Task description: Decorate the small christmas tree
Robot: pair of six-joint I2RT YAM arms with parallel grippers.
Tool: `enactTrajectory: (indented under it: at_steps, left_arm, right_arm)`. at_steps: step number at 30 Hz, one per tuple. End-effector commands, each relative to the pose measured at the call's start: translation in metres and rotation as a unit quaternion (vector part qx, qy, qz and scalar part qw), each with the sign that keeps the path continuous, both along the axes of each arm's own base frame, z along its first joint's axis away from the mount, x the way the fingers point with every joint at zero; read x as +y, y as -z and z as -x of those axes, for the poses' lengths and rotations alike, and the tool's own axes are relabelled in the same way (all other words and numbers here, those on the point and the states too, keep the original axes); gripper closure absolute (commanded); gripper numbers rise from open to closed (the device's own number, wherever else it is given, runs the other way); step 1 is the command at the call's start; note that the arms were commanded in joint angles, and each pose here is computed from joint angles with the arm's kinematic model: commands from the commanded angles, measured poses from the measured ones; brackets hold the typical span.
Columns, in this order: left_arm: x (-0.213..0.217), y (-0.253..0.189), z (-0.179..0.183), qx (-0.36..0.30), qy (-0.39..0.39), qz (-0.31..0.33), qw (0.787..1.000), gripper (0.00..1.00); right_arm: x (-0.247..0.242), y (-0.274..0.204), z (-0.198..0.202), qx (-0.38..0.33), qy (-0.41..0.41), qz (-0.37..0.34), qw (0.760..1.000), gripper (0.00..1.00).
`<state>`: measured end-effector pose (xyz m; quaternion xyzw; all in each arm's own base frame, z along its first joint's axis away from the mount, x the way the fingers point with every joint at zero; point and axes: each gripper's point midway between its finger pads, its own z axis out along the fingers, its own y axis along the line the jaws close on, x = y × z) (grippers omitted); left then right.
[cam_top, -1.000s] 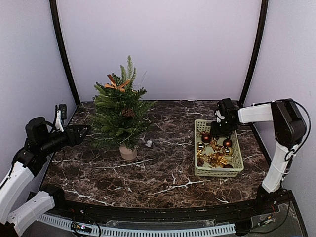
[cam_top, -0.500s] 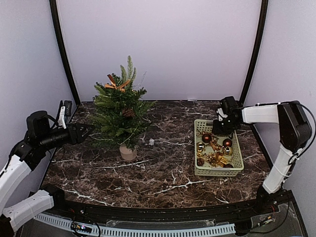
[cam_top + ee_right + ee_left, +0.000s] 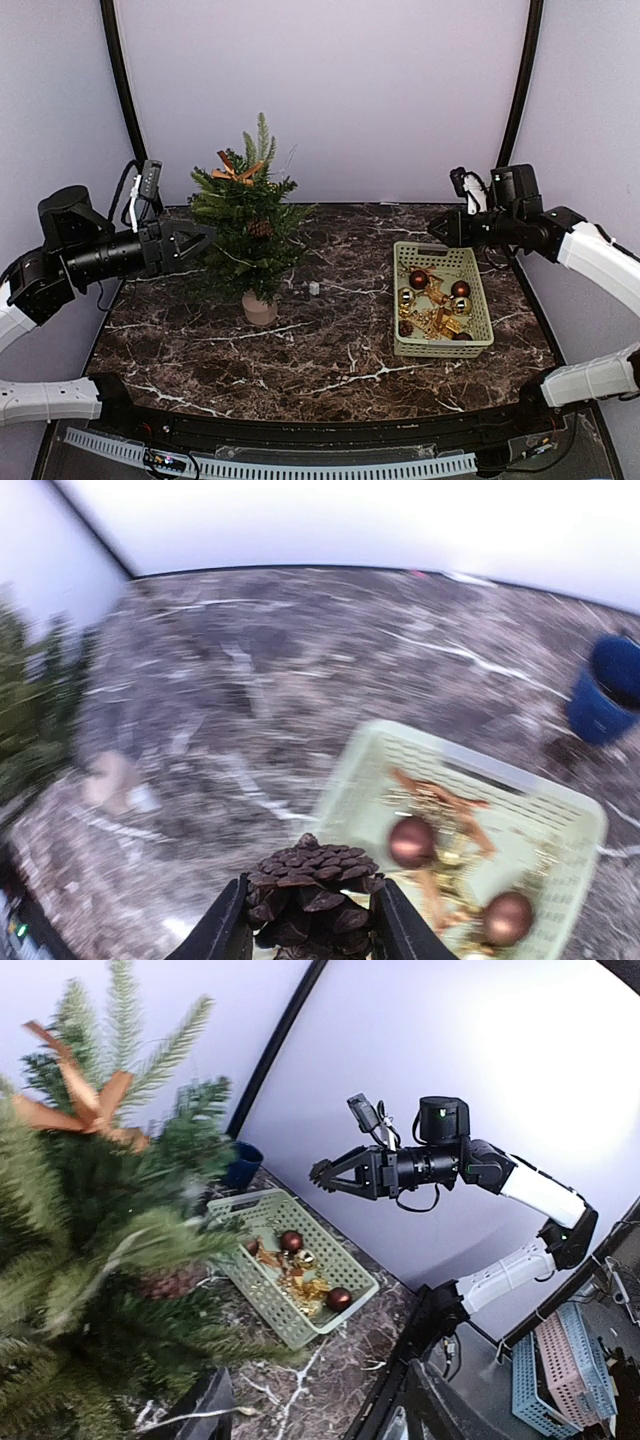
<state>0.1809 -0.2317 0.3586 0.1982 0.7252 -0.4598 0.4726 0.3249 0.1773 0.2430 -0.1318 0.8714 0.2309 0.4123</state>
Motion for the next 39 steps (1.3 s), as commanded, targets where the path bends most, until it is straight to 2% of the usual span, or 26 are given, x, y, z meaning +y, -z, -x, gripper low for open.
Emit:
enactTrajectory:
  at_steps: [1, 4, 10, 15, 24, 32, 39]
  left_arm:
    - [-0.039, -0.038, 0.014, -0.005, 0.029, 0.033, 0.999, 0.39]
    - [-0.081, -0.035, 0.029, 0.014, 0.065, 0.007, 0.998, 0.39]
    - [-0.117, -0.042, 0.043, 0.085, 0.113, 0.049, 0.989, 0.37]
    - [-0.119, -0.039, 0.044, 0.129, 0.110, 0.063, 0.984, 0.36]
    - [-0.110, -0.047, 0.042, 0.138, 0.094, 0.076, 0.983, 0.36]
    - [-0.110, -0.044, 0.044, 0.181, 0.085, 0.017, 0.980, 0.32]
    - [-0.118, -0.037, 0.051, 0.216, 0.106, 0.006, 0.971, 0.26]
  right_arm:
    - [0.062, -0.044, 0.053, -0.026, -0.135, -0.065, 0.988, 0.59]
    - [0.099, -0.074, 0.081, -0.053, -0.197, -0.093, 0.975, 0.59]
    - [0.159, -0.117, 0.131, -0.099, -0.298, -0.116, 0.942, 0.59]
    - [0.191, -0.125, 0.157, -0.120, -0.341, -0.097, 0.927, 0.59]
    - [0.212, -0.130, 0.177, -0.138, -0.364, -0.086, 0.917, 0.59]
    - [0.236, -0.146, 0.203, -0.175, -0.397, -0.061, 0.899, 0.59]
    - [0.257, -0.141, 0.207, -0.189, -0.408, -0.027, 0.893, 0.59]
